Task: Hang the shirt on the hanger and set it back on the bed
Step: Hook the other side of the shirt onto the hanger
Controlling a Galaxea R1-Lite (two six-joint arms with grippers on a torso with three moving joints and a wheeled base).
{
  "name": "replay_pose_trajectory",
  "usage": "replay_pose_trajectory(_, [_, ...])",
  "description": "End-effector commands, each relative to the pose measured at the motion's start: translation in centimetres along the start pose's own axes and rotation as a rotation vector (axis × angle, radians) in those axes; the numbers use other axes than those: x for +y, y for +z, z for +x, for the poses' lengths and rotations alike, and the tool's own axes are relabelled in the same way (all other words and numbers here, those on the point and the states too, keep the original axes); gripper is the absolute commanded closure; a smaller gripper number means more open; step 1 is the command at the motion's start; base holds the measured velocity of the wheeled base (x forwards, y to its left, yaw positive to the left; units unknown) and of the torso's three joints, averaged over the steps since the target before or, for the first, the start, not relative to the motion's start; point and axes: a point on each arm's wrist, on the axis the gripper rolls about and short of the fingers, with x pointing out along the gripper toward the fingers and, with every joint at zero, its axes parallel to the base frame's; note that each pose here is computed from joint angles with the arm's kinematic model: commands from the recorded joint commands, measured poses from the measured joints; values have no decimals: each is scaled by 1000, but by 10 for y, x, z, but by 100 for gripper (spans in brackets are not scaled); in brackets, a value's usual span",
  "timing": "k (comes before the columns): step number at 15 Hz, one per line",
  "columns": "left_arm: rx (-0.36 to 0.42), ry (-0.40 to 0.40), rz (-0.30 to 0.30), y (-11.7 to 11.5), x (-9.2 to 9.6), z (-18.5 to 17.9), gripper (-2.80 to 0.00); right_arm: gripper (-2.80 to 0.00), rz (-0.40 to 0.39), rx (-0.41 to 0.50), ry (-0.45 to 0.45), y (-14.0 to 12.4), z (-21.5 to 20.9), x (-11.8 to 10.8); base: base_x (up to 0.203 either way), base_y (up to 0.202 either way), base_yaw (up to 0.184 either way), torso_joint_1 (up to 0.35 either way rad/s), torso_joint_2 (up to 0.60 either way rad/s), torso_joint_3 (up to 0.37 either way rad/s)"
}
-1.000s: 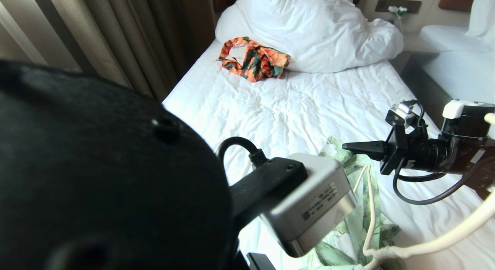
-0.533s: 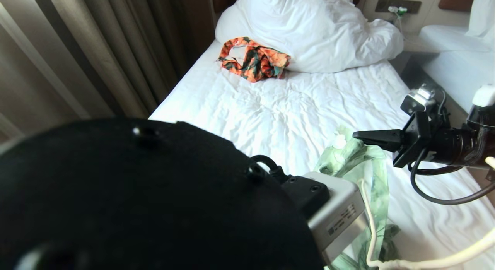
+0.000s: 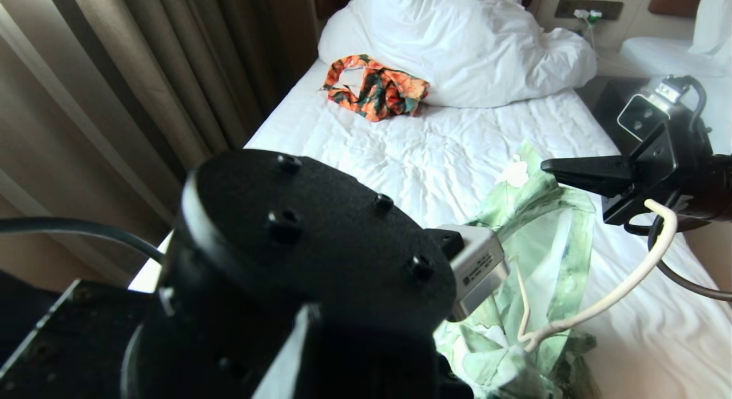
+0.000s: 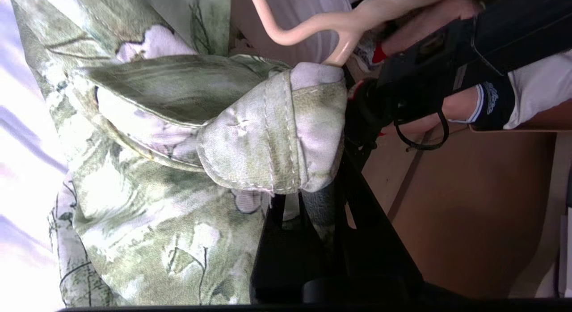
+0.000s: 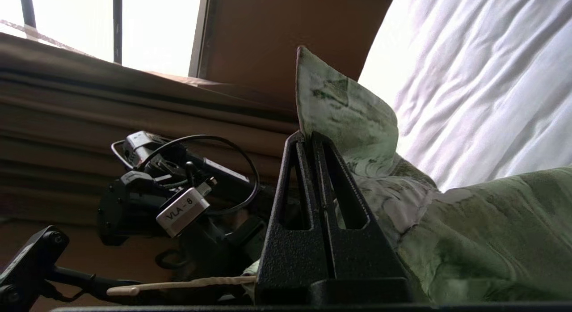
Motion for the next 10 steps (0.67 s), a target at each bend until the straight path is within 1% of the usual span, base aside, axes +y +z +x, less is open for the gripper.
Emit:
replay_pose_trajectory(1, [-15,22,-17,4,8,7,0,0,-38,20,41,-1,3,23,0,0,0,0,0,0])
replay_pose_trajectory(4, [-23,-24,-18,11,6,7,0,0,-80,44,90,-2,8,48,0,0,0,0,0,0])
replay_pose_trajectory(7, [-47,-29,-23,20,7,11,0,0,-72,77,112,-8,12,63,0,0,0,0,0,0])
replay_pose_trajectory(9, [-40,-49,-26,19,10,13,0,0,-65,61,93,-6,7,62,0,0,0,0,0,0])
replay_pose_trajectory(10, [-31,-46,-26,18,11,16,0,0,-45,39,61,-2,1,56,0,0,0,0,0,0])
